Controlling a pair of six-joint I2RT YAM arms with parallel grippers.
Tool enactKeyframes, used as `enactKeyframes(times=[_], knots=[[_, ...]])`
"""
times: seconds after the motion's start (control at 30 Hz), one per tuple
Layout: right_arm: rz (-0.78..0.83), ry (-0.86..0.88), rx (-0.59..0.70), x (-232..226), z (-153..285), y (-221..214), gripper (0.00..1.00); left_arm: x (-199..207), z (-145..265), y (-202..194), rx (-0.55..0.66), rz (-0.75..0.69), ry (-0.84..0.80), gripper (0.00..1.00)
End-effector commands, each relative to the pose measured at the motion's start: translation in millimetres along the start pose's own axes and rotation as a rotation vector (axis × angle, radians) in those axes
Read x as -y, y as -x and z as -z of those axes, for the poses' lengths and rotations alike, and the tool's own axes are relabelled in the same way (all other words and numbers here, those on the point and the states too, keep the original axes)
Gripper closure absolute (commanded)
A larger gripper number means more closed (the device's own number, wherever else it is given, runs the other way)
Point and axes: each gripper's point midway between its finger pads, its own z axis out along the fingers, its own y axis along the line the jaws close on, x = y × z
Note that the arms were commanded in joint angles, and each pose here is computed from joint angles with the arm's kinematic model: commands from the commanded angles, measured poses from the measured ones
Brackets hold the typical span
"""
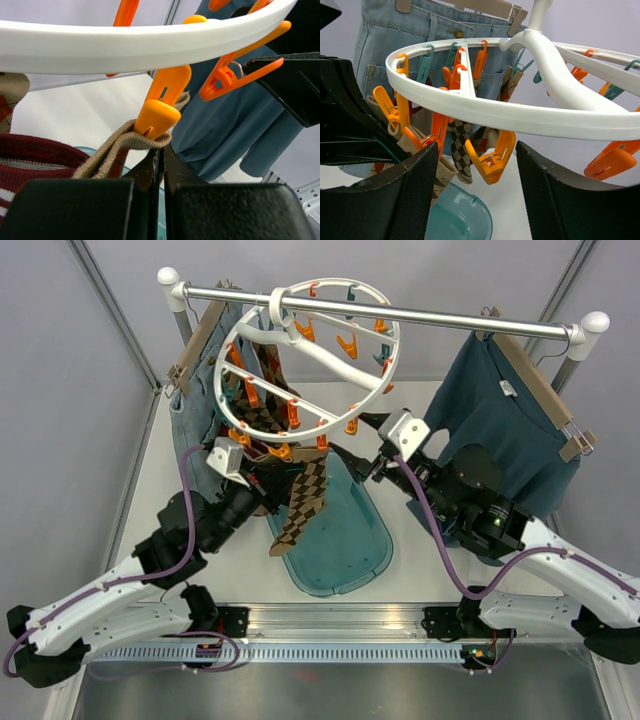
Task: Clip the socks to the hanger
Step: Open the clamp at the hanger.
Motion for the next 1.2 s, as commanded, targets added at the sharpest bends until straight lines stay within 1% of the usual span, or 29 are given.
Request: enactKeyframes(times=[0.0, 0.2, 0.3, 0.37, 0.4, 0.43, 0.5, 0.63, 0.67, 0.7, 0.77, 0.8, 0.93, 0.97, 1.03, 1.07, 1.17], knots=[[0.015, -0.02, 0.094, 12.5, 0.5, 34.9, 0.31, 2.0, 3.2, 26.7, 0.064, -0.006, 0.006, 0.98], [0.021, -0.031, 0.104, 17.6, 2.6, 39.1, 0.39, 1.0, 3.7, 29.6, 0.067, -0.018, 0.013, 0.98], [0.02, -0.02, 0.108, 16.8, 1.5, 40.7, 0.45, 0.5, 4.5, 31.5, 0.071, -0.019, 0.015, 0.98], [0.022, -0.01, 0.099, 15.1, -1.1, 39.1, 0.51, 0.8, 4.7, 31.8, 0.071, -0.018, 0.015, 0.98], [0.017, -0.002, 0.1, 13.5, -1.6, 39.3, 0.57, 0.0, 5.0, 32.2, 0.072, -0.018, 0.018, 0.98], [0.012, 0.002, 0.102, 12.4, -2.1, 39.3, 0.6, 0.7, 5.0, 32.0, 0.071, -0.018, 0.016, 0.98], [0.005, 0.017, 0.107, 9.5, -2.2, 40.3, 0.61, -0.4, 5.1, 31.5, 0.069, -0.021, 0.021, 0.98], [-0.023, 0.035, 0.108, 6.0, -2.9, 41.9, 0.71, -1.6, 5.6, 30.4, 0.064, -0.027, 0.024, 0.98], [-0.027, 0.04, 0.103, 4.9, -3.0, 41.1, 0.74, -0.1, 5.9, 30.1, 0.063, -0.029, 0.015, 0.98], [-0.032, 0.046, 0.1, 3.8, -3.5, 41.3, 0.82, 0.4, 6.9, 30.2, 0.063, -0.03, 0.01, 0.98], [-0.054, 0.054, 0.087, 0.9, -5.6, 38.3, 0.9, 4.2, 8.8, 28.1, 0.056, -0.035, -0.016, 0.98], [-0.065, 0.053, 0.083, 0.9, -5.8, 37.9, 1.0, 6.0, 10.1, 27.2, 0.053, -0.04, -0.031, 0.98], [-0.114, 0.077, 0.077, -6.0, -11.2, 36.7, 1.0, 19.6, 18.1, 19.0, 0.035, -0.048, -0.13, 0.98], [-0.14, 0.083, 0.079, -7.9, -12.2, 38.2, 1.0, 25.2, 20.5, 13.9, 0.023, -0.056, -0.172, 0.98], [-0.164, 0.093, 0.039, -11.8, -14.6, 30.4, 1.0, 34.0, 27.1, 12.5, 0.023, -0.064, -0.235, 0.98], [-0.178, 0.095, 0.039, -12.4, -14.7, 31.3, 1.0, 43.2, 30.8, 6.6, 0.003, -0.075, -0.296, 0.98], [-0.22, 0.14, 0.044, -21.4, -14.2, 34.5, 1.0, 60.8, 38.9, -0.9, -0.031, -0.091, -0.412, 0.98]])
